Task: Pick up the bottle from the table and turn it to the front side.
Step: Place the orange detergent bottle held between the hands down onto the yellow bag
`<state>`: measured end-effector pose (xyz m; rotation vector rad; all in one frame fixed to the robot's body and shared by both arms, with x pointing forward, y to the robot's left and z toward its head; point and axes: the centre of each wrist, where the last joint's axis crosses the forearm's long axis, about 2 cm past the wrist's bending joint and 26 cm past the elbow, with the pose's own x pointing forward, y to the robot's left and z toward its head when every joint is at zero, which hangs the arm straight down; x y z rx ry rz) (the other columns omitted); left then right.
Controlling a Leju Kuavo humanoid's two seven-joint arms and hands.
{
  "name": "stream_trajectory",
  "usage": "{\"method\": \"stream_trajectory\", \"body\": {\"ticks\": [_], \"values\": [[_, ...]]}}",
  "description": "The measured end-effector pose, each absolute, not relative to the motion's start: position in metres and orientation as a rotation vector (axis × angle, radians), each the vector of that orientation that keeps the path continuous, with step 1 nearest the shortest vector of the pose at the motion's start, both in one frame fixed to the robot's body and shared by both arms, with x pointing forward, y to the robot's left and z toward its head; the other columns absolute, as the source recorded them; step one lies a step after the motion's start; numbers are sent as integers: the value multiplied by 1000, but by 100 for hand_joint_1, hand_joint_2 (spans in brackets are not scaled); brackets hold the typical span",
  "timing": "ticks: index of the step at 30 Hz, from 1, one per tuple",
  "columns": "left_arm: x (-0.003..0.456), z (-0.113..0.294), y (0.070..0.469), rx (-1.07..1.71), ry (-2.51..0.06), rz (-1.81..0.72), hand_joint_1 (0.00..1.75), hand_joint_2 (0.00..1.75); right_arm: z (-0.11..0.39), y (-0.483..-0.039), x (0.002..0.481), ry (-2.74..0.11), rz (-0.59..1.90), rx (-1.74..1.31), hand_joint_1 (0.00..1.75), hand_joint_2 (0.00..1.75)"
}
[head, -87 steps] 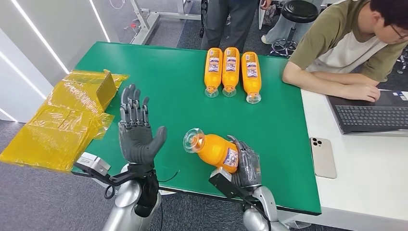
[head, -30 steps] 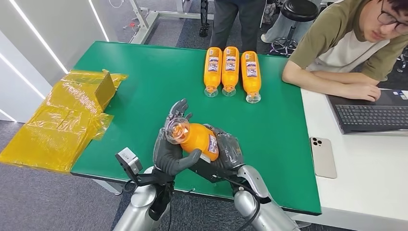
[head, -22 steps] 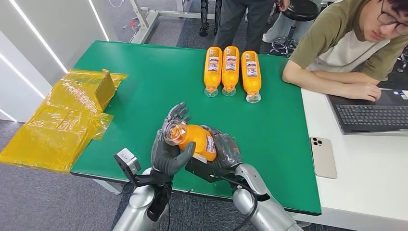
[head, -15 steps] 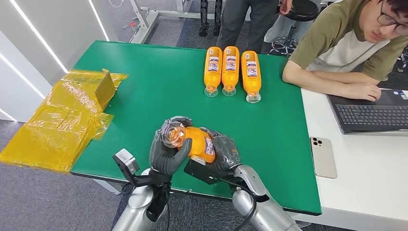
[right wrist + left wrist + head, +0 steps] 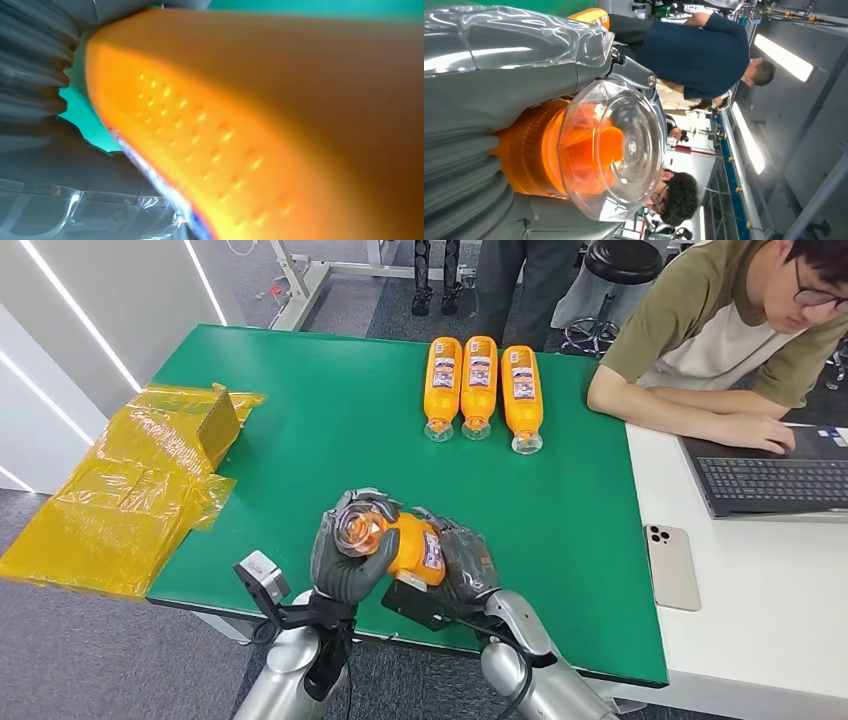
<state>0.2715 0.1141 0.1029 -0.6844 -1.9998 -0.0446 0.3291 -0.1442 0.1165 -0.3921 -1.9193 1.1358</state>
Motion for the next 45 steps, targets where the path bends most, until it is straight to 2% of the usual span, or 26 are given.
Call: {"method": "stream_trajectory", "body": {"ticks": [10, 15, 20, 27, 30, 33, 38, 45], "values": [[272, 103, 115, -618, -2013, 33, 175, 175, 129, -124, 294, -2266, 653, -331, 0, 175], [275, 111, 118, -465, -2074, 79, 175, 175, 140, -117, 277, -2378, 431, -314, 0, 175], [281, 132, 129, -194, -2207, 38, 175, 175, 148, -111, 262, -2474, 299, -262, 0, 175], [296, 158, 166, 683, -2359, -197, 175, 175, 160, -115, 255, -2516, 149, -239, 0, 175], [308, 165, 194, 1027, -2368, -465, 175, 175, 160, -117, 254, -2490, 84, -224, 0, 175], [323, 174, 232, 1346, -2250, -689, 175, 175, 161, -121, 253, -2472, 32, -226, 0, 175], [350, 182, 286, 1612, -2008, -843, 175, 175, 168, -127, 252, -2484, -19, -251, 0, 175], [393, 168, 332, 1642, -1773, -1122, 175, 175, 185, -138, 248, -2541, -89, -310, 0, 175]]}}
